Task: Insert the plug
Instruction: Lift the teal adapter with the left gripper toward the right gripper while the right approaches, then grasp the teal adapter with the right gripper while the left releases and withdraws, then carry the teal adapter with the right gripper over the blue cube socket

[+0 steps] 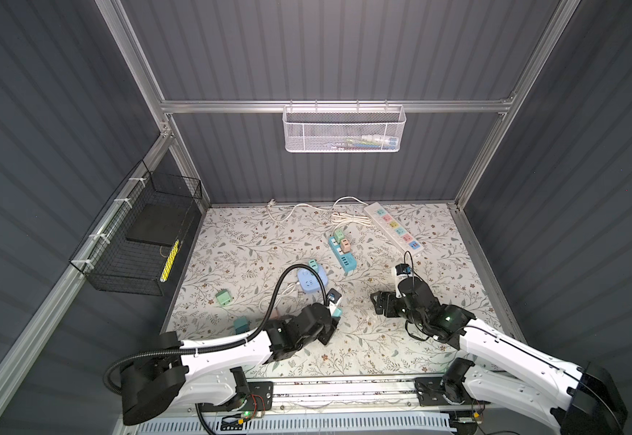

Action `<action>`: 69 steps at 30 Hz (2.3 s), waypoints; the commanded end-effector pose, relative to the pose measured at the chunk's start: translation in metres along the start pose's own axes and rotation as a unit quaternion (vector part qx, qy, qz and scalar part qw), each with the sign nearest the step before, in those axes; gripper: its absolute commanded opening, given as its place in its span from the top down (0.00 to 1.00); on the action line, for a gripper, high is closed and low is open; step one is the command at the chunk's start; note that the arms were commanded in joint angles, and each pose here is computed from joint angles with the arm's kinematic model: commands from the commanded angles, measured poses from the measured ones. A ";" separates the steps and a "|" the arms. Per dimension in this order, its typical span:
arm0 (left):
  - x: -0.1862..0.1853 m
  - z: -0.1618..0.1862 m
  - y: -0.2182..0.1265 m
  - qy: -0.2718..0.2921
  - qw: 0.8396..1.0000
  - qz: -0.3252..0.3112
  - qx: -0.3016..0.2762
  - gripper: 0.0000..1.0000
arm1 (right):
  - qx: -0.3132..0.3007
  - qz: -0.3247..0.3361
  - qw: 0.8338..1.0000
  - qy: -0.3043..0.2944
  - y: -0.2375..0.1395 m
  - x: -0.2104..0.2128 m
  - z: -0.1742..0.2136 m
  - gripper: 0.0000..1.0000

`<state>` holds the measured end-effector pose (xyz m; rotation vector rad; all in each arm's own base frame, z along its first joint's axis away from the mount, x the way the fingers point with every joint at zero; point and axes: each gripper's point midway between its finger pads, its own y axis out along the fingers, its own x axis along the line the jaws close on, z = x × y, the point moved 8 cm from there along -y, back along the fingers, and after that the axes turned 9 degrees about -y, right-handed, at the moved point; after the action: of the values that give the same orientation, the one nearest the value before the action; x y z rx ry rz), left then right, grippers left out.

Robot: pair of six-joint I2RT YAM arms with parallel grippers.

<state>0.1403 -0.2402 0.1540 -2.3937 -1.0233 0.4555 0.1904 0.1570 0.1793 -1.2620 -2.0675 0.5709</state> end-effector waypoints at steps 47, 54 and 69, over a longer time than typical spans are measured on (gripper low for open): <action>0.063 -0.024 -0.081 -0.231 0.932 -0.205 -0.191 0.23 | -0.020 -0.125 0.986 -0.105 0.067 0.099 -0.048 0.81; 0.092 0.002 -0.117 -0.322 0.881 -0.255 -0.237 0.23 | -0.032 -0.040 0.984 -0.172 0.101 0.118 -0.068 0.81; 0.090 0.000 -0.109 -0.320 0.880 -0.301 -0.183 0.07 | -0.027 0.016 0.979 -0.202 0.158 0.149 -0.065 0.81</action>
<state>0.1361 -0.1114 0.1939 -2.0604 -2.1956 0.8887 0.2814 0.3561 0.1650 -1.2301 -2.4057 0.8356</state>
